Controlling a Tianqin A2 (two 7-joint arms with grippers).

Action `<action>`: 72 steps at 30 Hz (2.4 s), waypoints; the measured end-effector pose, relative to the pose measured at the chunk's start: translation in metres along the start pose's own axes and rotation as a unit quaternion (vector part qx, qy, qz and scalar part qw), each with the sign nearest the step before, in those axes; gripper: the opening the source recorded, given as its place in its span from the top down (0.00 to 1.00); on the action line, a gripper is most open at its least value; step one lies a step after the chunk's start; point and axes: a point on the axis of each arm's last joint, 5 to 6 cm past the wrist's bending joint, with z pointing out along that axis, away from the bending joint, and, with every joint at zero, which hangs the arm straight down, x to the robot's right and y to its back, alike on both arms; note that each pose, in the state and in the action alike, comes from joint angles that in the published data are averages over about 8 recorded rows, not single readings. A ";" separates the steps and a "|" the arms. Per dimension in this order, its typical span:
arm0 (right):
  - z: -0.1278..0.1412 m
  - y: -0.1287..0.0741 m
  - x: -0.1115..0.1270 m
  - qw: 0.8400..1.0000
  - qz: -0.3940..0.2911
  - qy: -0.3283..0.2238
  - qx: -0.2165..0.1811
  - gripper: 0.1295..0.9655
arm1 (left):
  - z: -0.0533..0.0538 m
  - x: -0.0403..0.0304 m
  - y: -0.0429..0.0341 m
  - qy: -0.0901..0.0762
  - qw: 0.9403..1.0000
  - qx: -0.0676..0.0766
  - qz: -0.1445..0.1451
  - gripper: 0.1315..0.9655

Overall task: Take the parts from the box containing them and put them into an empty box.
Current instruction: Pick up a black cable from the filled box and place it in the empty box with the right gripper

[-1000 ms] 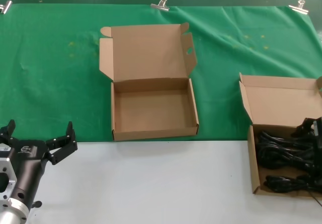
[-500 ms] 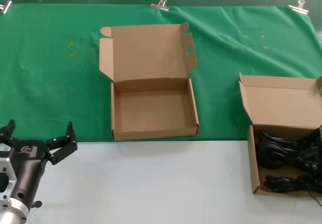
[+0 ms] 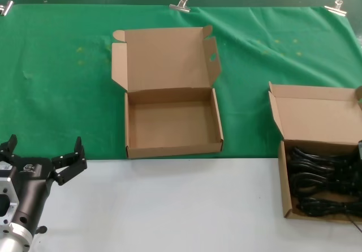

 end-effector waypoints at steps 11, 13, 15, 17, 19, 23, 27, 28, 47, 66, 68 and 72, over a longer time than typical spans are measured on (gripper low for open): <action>-0.011 -0.003 0.001 1.000 0.005 0.008 0.002 0.86 | 0.000 0.0000 0.0000 0.000 1.000 0.000 0.000 0.00; -0.016 -0.004 0.002 1.000 0.006 0.010 0.004 0.87 | 0.000 0.0000 0.0000 0.000 1.000 0.000 0.000 0.00; -0.022 -0.007 0.002 1.000 0.007 0.014 0.008 0.88 | 0.000 0.0000 0.0000 0.000 1.000 0.000 0.000 0.00; -0.030 -0.009 0.002 1.000 0.007 0.017 0.012 0.90 | 0.000 0.0000 0.0000 0.000 1.000 0.000 0.000 0.00; -0.038 -0.012 0.001 1.000 0.007 0.022 0.017 0.92 | 0.000 0.0000 0.0000 0.000 1.000 0.000 0.000 0.00; -0.057 -0.020 0.000 0.999 0.004 0.032 0.028 0.96 | 0.000 0.0000 0.0000 0.000 1.000 0.000 0.000 0.00; -0.073 -0.028 0.000 0.998 0.000 0.040 0.037 0.96 | 0.000 0.0000 0.0000 0.000 1.000 0.000 0.000 0.00; -0.075 -0.030 0.000 0.998 -0.001 0.041 0.039 0.97 | 0.000 0.0000 0.0000 0.000 1.000 0.000 0.000 0.00; -0.043 -0.016 -0.002 0.999 -0.002 0.040 0.029 0.95 | 0.000 0.0000 0.0000 0.000 1.000 0.000 0.000 0.00; -0.019 -0.008 -0.003 0.999 -0.050 0.008 0.000 0.69 | 0.000 0.0000 0.0000 0.000 1.000 0.000 0.000 0.00; -0.017 -0.008 -0.002 0.998 -0.056 0.006 -0.004 0.65 | 0.000 0.0000 0.0000 0.000 1.000 0.000 0.000 0.00; -0.013 -0.009 -0.001 0.998 -0.065 0.002 -0.009 0.59 | 0.000 0.0000 0.0000 0.000 1.000 0.000 0.000 0.00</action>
